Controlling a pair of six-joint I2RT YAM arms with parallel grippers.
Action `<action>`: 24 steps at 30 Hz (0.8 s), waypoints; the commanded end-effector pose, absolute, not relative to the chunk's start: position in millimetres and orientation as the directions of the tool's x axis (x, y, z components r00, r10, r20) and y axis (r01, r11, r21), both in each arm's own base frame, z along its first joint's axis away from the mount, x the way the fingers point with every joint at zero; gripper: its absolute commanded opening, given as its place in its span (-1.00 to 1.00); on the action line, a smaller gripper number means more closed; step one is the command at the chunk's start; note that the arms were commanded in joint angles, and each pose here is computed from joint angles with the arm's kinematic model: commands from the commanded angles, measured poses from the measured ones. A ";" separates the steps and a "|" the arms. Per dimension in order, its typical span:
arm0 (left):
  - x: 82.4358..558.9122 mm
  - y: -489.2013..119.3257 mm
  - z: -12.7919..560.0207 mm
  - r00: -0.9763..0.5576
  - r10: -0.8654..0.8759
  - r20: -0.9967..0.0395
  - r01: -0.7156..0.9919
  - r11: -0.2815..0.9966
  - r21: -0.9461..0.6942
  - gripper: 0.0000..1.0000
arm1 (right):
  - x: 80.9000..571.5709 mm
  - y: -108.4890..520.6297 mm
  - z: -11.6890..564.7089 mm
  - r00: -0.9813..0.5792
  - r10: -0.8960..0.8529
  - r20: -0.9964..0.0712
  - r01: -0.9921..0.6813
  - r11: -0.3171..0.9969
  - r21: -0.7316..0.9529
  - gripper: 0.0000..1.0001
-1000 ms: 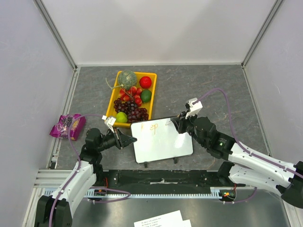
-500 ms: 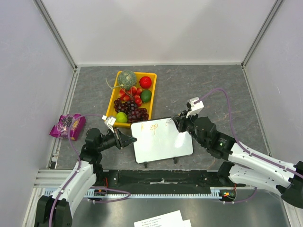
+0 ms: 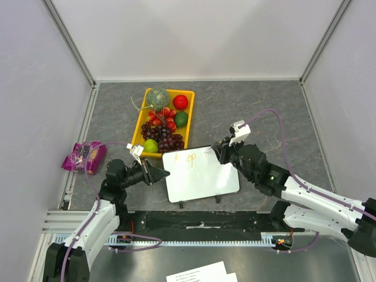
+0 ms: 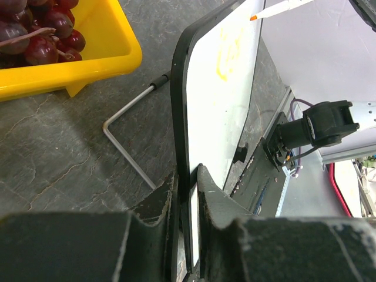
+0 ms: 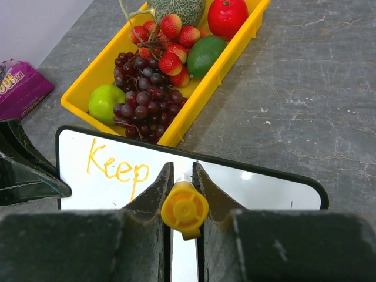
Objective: Write a sentence on the whiteboard
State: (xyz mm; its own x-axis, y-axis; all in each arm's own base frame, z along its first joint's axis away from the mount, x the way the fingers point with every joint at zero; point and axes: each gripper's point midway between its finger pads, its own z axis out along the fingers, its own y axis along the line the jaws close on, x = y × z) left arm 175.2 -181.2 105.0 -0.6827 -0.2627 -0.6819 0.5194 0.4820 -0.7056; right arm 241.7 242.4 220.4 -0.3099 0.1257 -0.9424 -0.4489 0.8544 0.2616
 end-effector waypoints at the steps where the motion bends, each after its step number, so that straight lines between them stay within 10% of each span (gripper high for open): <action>1: 180.8 -179.5 108.6 -0.639 -0.256 -0.726 0.555 0.499 -0.665 -0.96 | 243.3 247.3 231.7 -0.297 0.139 -0.945 -0.465 0.843 0.270 -1.00; 24: 181.6 -179.0 108.8 -0.636 -0.258 -0.727 0.554 0.502 -0.664 -0.96 | 233.9 233.5 209.4 -0.327 0.105 -0.939 -0.452 0.855 0.253 -1.00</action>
